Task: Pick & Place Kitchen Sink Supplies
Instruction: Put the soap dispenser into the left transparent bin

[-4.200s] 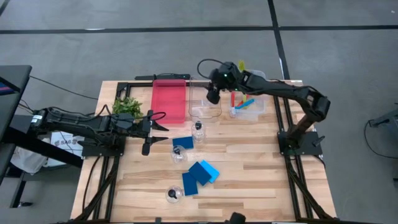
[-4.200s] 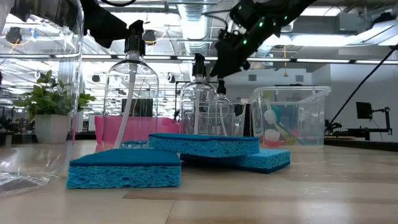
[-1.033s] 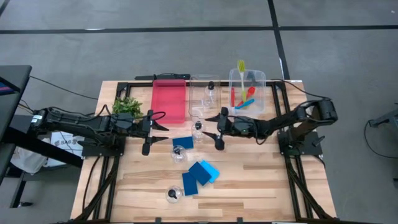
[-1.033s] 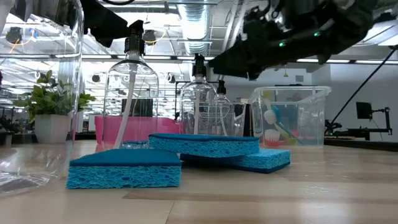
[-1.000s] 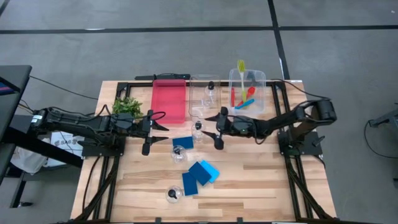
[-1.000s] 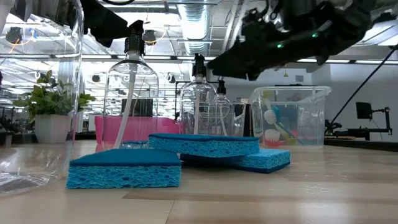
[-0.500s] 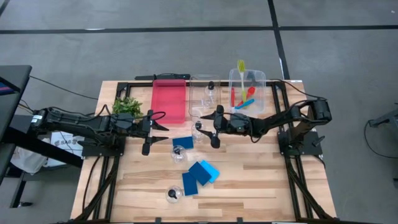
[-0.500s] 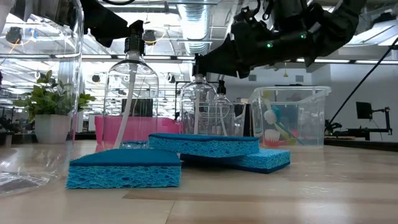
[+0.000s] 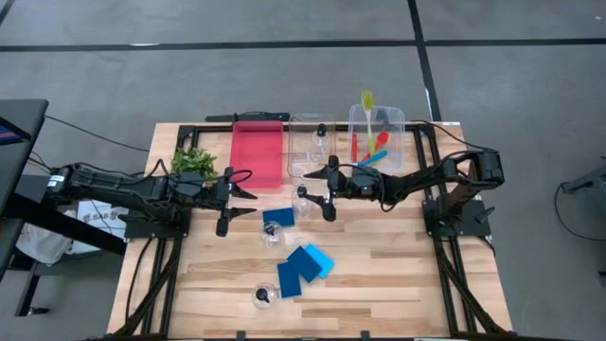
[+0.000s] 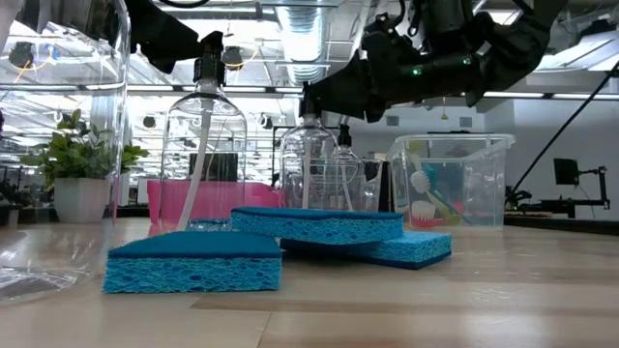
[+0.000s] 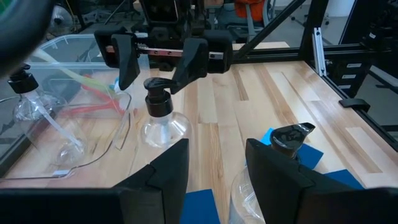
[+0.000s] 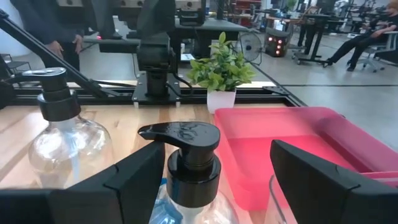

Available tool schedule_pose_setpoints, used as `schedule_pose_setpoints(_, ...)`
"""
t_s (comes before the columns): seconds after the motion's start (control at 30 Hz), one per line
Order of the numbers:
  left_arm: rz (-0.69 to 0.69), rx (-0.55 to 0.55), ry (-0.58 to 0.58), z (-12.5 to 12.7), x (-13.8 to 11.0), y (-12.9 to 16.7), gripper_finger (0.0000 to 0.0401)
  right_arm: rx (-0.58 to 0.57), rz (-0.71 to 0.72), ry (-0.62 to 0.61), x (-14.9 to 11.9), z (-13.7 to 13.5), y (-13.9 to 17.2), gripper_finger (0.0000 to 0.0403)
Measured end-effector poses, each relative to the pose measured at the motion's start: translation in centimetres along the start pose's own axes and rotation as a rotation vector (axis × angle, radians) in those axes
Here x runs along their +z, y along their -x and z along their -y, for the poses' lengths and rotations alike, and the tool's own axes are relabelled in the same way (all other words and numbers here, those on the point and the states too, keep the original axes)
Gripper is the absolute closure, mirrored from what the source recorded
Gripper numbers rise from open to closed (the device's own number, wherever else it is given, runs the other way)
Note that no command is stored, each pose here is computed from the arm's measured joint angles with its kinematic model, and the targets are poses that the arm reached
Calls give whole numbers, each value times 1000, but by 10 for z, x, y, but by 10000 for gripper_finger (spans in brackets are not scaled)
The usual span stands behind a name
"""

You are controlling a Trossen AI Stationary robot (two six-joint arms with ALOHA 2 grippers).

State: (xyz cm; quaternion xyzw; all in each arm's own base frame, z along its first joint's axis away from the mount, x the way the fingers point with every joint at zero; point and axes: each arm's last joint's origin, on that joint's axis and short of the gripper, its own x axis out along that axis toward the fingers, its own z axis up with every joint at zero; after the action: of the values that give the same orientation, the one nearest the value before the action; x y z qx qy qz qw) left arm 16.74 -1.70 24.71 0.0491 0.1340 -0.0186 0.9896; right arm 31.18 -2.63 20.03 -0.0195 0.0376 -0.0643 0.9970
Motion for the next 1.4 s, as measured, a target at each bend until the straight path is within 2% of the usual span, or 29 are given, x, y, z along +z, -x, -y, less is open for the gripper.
schedule_pose_setpoints(0.87,0,0,0,0,0,0,240,35,-16,24,-2,0,0,117)
schedule_pose_setpoints(1.1,0,0,0,0,0,0,240,141,-35,35,-4,3,0,117)
schedule_pose_setpoints(1.4,0,0,0,0,0,0,240,162,-25,61,-3,2,0,117)
